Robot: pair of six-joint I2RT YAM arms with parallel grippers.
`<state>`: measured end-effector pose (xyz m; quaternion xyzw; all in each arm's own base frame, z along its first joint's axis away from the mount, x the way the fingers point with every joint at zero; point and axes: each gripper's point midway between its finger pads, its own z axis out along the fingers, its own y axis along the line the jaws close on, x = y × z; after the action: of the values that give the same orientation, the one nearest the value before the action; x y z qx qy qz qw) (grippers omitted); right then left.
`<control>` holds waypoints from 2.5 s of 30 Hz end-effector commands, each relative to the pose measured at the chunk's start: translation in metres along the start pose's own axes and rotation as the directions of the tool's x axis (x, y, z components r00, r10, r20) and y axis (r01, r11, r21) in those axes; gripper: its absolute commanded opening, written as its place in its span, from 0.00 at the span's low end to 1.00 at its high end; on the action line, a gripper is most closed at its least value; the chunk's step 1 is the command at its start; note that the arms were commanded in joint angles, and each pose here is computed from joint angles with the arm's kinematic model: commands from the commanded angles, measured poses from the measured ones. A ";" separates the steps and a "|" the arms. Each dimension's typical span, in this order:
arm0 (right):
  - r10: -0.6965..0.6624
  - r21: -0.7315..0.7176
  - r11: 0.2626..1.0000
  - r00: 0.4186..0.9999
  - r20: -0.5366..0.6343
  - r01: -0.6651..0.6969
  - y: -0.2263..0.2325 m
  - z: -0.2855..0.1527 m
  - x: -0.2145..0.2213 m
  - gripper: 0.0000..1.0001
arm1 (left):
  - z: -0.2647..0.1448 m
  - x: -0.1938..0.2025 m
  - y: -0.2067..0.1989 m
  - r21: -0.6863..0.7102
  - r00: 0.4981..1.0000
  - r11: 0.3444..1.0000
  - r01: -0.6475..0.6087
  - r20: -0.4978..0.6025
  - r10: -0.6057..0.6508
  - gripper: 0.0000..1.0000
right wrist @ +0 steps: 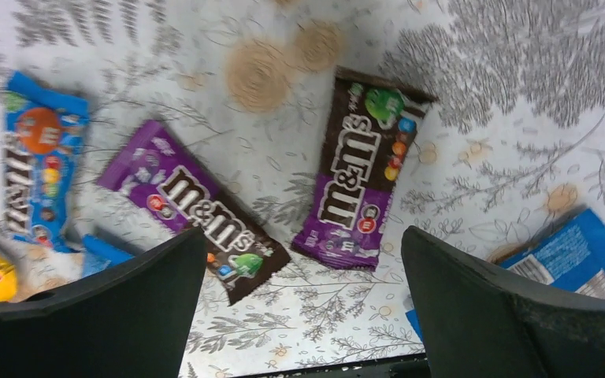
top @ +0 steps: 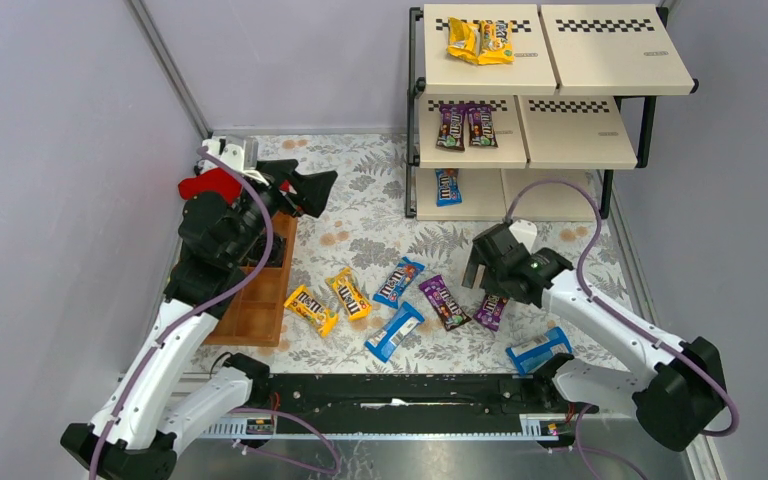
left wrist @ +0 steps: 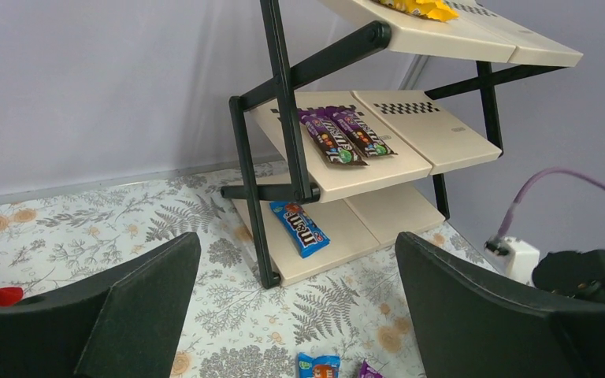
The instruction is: Place and organize the candy bags onto the shelf
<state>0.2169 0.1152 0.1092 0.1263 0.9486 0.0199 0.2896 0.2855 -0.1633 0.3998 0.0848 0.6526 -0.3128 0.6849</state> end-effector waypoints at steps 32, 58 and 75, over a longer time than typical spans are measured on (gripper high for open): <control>-0.063 0.008 0.998 0.997 -0.045 0.063 0.000 0.129 -0.013 0.53 | -0.009 -0.034 -0.018 0.013 0.994 1.000 -0.028 0.103 0.026 0.99; 0.259 -0.351 0.885 0.950 -0.176 -0.306 -0.002 0.054 -0.008 0.93 | -0.005 -0.025 -0.022 0.020 0.997 0.999 -0.029 0.073 0.027 0.99; 0.612 -0.497 0.586 0.752 -0.246 -0.640 0.002 0.075 0.007 0.73 | -0.008 -0.029 -0.023 0.018 0.996 1.000 -0.022 0.086 0.021 0.99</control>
<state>0.2375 0.1145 0.0307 0.3257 0.8512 0.3480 0.2196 0.2740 -0.1721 0.4079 0.0875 0.6433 -0.3118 0.6938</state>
